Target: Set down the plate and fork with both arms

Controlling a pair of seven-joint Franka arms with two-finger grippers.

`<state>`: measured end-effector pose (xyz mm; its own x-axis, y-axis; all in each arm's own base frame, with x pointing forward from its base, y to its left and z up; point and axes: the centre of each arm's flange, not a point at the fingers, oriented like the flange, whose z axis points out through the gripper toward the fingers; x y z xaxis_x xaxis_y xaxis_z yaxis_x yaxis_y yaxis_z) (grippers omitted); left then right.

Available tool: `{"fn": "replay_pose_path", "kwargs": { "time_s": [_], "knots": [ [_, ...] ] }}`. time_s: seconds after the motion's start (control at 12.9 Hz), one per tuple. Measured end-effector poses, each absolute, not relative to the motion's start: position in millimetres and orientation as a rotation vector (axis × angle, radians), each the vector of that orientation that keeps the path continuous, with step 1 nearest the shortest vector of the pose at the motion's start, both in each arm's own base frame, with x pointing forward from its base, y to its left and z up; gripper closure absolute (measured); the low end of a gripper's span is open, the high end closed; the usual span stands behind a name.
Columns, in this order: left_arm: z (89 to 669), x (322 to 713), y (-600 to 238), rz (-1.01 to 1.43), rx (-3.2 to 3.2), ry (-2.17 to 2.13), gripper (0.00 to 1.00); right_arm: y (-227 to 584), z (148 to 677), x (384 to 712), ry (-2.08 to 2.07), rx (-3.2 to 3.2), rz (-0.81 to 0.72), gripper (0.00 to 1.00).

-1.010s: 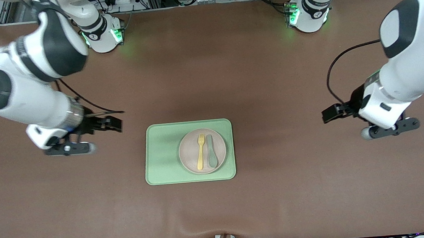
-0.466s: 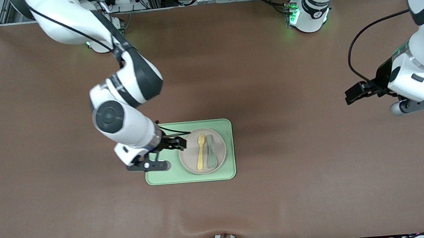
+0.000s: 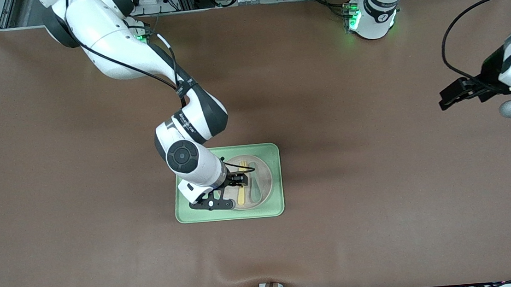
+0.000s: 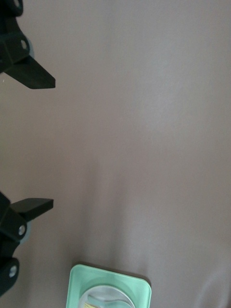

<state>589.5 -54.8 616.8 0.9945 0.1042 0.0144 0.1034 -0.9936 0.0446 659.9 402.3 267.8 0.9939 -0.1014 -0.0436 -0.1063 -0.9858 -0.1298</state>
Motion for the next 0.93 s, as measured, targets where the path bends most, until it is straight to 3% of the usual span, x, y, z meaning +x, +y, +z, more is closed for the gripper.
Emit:
{"fn": "replay_pose_path", "kwargs": {
  "time_s": [0.47,0.93],
  "knots": [
    [633,576,-41,0.025,3.094,0.144,0.0,414,230,648,0.13,-3.037,0.117,0.3],
    [634,573,-40,0.001,3.095,0.142,0.0,437,220,630,0.1,-3.048,0.136,0.42]
  ]
}}
